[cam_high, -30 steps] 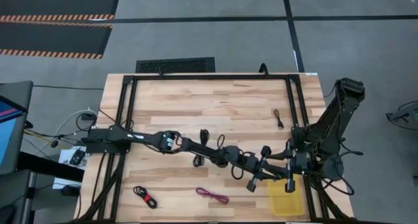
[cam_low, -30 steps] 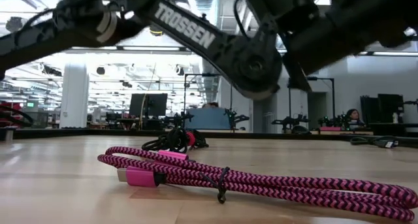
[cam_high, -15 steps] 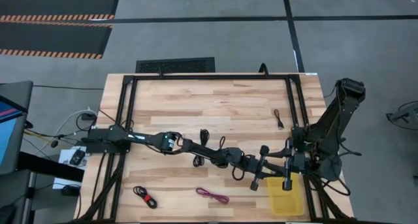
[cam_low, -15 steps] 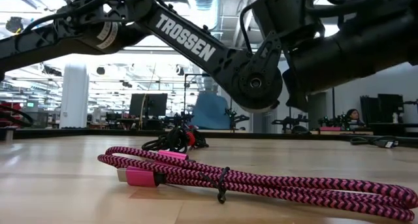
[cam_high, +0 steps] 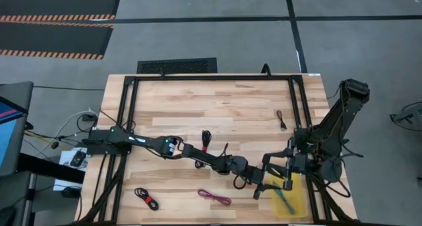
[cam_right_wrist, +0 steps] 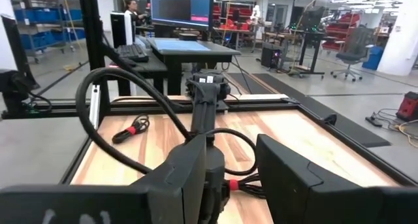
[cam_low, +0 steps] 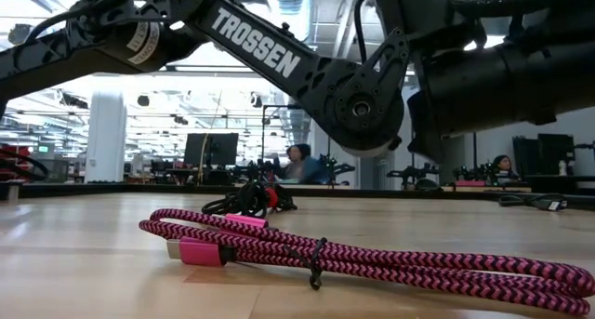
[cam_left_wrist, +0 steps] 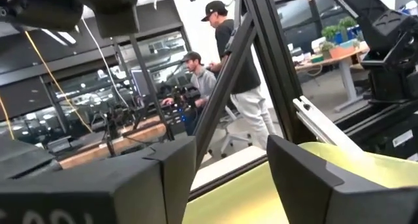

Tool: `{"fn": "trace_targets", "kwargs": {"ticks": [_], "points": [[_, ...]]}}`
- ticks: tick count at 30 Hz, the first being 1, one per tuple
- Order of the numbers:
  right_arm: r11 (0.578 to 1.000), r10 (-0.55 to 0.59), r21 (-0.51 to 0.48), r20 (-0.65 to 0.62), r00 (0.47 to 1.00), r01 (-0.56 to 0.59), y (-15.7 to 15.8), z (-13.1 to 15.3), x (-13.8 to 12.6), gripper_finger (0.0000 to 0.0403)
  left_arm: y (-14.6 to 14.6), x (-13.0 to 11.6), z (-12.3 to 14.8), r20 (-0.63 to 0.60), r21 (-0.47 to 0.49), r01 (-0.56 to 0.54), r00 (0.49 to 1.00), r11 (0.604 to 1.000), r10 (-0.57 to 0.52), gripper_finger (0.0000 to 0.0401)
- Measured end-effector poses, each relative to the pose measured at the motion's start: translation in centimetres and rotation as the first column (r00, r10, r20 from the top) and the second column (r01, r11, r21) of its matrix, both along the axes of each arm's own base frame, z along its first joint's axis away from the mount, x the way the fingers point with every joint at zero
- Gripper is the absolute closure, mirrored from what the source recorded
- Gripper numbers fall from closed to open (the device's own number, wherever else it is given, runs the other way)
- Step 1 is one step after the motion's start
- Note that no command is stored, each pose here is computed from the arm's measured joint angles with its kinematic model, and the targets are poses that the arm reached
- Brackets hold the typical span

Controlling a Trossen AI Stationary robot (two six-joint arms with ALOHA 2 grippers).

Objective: Pick and place USB-C Cables
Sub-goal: Put the right black cable charger into the yellow bin

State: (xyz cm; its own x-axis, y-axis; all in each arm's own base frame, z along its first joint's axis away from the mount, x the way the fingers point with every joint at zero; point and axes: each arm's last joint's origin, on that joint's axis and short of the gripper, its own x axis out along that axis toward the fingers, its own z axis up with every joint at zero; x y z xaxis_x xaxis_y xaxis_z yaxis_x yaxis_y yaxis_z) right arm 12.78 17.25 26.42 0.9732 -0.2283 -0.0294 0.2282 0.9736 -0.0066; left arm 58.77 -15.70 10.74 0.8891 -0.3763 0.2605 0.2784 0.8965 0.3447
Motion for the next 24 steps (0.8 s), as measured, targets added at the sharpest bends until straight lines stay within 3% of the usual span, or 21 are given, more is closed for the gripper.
{"fn": "trace_targets", "kwargs": {"ticks": [6,12,15,19,24], "points": [[1.000,-0.004,-0.003,-0.001,1.000,0.004,0.0,0.0,0.0,0.0241,-0.1,0.1,2.1,-0.048,-0.017,-0.024,0.999,1.000,0.023,0.0216],[0.997,-0.078,-0.018,0.004,0.997,0.078,0.0,0.0,-0.4,0.0241,0.3,0.2,4.3,-0.305,0.066,-0.158,0.937,0.985,0.170,0.0216],[0.994,-0.102,-0.031,0.006,0.995,0.102,0.0,0.0,-0.6,0.0241,0.8,-0.1,6.0,-0.390,0.060,-0.166,0.904,0.984,0.176,0.0219],[0.993,-0.117,-0.018,0.013,0.993,0.117,-0.1,0.2,-0.7,0.0241,1.4,-0.3,6.3,-0.492,0.018,-0.116,0.864,0.993,0.110,0.0246],[0.996,-0.092,-0.011,0.015,0.996,0.092,0.2,0.2,-1.1,0.0241,1.7,-0.5,5.4,-0.587,0.040,-0.119,0.801,0.992,0.119,0.0293]]}}
